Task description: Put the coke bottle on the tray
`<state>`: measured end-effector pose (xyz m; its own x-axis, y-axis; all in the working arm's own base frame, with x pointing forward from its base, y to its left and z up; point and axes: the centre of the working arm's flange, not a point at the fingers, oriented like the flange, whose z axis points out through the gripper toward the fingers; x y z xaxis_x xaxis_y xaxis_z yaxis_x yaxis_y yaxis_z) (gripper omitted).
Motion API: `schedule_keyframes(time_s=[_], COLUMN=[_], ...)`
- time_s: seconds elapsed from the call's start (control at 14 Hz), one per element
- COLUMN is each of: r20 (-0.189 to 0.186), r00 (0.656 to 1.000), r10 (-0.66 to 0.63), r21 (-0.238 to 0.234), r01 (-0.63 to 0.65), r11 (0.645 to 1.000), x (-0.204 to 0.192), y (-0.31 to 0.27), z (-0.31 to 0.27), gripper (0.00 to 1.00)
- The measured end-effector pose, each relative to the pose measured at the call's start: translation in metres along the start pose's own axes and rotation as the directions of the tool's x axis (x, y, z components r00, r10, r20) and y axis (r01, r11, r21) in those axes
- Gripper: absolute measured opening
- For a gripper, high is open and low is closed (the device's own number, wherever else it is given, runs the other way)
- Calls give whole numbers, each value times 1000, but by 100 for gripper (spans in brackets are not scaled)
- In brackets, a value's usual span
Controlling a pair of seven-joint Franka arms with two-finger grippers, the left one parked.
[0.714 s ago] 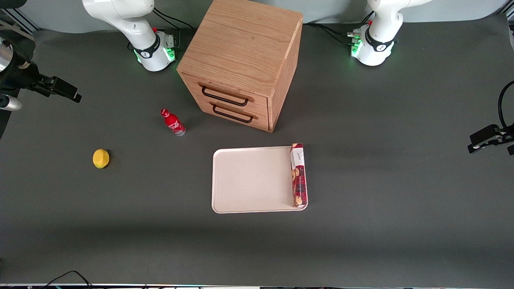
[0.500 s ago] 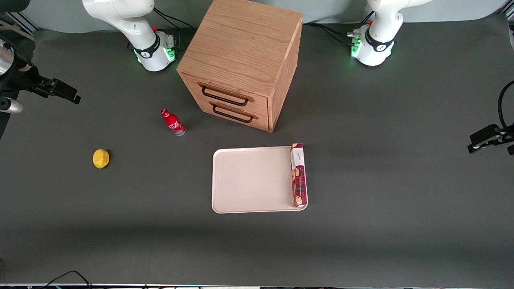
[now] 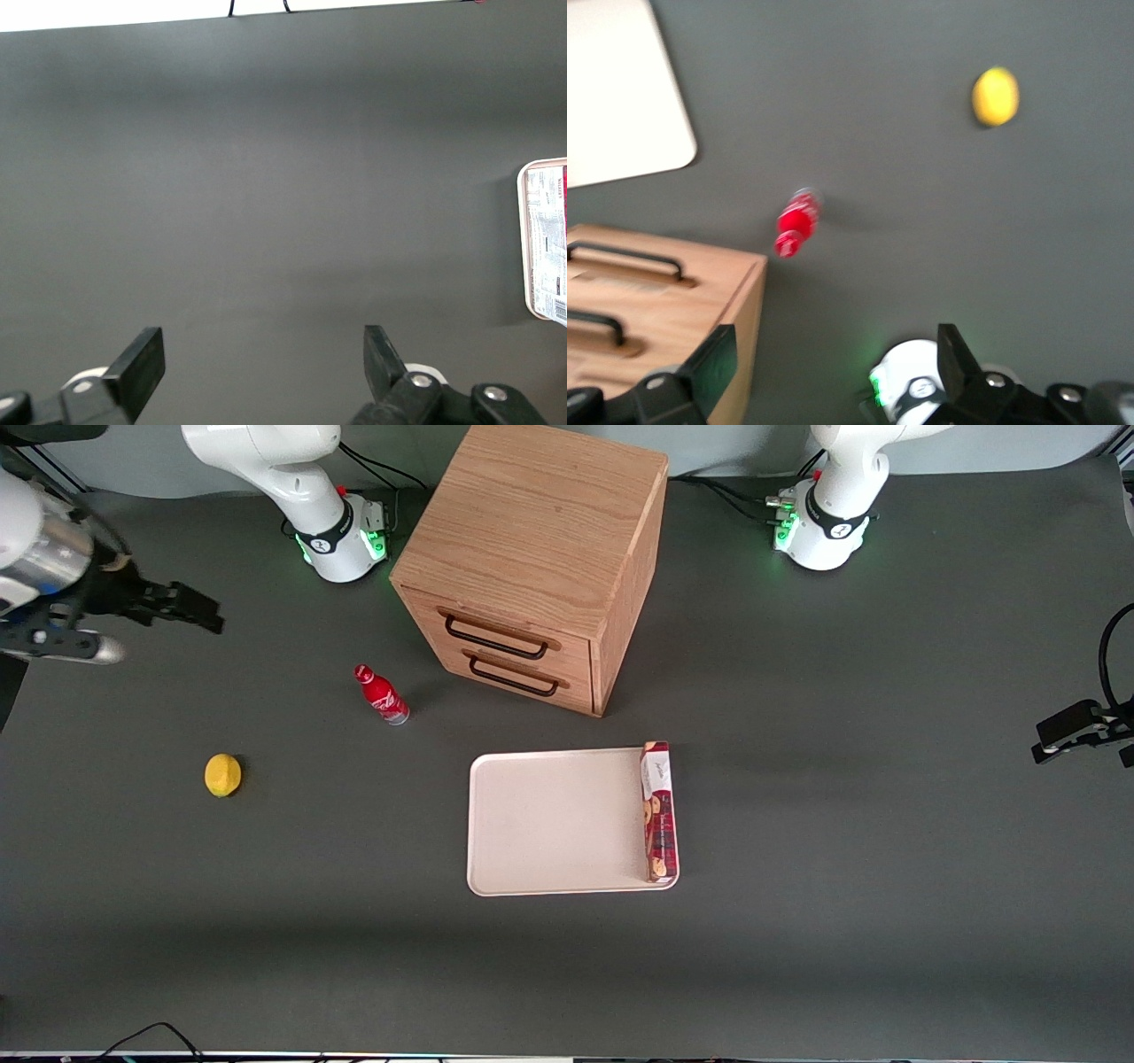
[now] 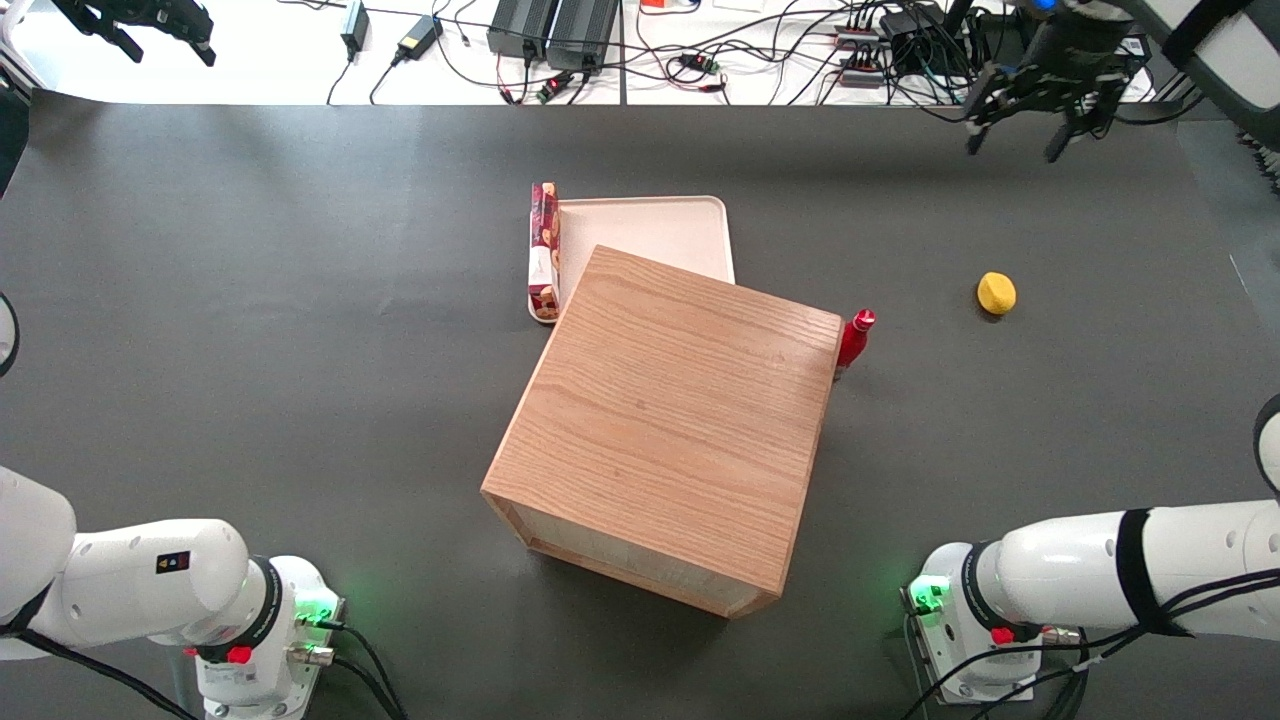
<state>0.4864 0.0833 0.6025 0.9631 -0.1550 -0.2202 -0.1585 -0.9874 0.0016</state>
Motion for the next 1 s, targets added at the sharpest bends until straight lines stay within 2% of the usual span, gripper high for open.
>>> schedule_keyframes(time_s=[0.14,0.43,0.79,1.0], r20=[17,-14,-87,-86], r00=[1000,999,993,991], r10=[14,52,77,105], r21=[-4,-30,-17,-20], r01=[-13,-52,-79,-107], r11=[1000,998,997,994], x=[-1,-2,-6,-13], y=[-35,-88,-69,-60], z=[34,147,259,292], gripper=[100,100,100,100])
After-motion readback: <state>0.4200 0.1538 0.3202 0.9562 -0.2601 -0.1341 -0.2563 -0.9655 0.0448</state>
